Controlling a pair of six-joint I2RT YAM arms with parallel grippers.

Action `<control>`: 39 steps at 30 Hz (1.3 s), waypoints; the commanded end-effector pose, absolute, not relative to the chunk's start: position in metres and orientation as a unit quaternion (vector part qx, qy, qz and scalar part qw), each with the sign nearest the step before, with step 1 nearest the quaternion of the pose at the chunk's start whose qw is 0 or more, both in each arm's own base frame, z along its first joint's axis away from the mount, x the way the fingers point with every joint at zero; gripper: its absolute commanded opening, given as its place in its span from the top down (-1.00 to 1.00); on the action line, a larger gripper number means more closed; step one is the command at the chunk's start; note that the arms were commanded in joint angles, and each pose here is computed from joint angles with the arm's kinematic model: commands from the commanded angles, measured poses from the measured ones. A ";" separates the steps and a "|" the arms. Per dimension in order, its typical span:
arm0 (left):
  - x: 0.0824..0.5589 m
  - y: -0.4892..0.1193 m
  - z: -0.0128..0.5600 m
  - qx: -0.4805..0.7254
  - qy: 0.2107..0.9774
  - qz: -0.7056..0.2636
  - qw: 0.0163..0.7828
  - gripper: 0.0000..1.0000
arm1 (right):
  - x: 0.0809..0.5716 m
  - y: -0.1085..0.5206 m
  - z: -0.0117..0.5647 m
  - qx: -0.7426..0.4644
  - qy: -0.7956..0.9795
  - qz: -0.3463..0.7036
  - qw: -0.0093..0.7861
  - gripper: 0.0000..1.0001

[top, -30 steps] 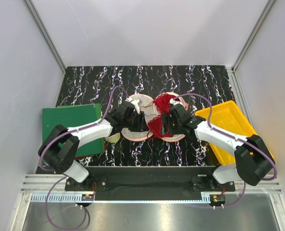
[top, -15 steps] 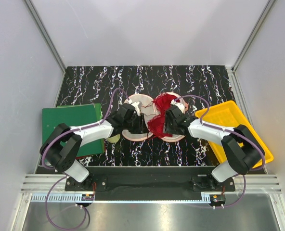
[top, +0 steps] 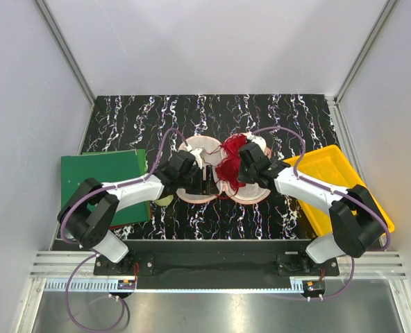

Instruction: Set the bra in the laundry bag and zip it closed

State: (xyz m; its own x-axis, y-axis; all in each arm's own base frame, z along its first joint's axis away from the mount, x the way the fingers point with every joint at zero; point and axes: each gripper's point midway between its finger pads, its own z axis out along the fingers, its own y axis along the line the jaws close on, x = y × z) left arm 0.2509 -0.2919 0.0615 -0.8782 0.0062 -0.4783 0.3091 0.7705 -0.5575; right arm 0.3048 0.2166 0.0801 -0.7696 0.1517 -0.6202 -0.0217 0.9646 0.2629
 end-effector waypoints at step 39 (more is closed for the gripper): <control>0.308 -0.313 0.067 0.115 0.912 -0.247 0.306 0.22 | 0.294 0.212 0.131 0.043 0.915 0.182 0.359 1.00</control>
State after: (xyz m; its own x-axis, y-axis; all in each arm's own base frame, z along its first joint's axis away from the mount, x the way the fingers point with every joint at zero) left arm 0.3053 -0.3120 0.0432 -0.8207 0.0927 -0.5637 0.3405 0.8717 -0.3524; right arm 0.2917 0.2162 0.1161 -0.7635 0.1859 -0.6185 -0.0533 0.9363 0.3471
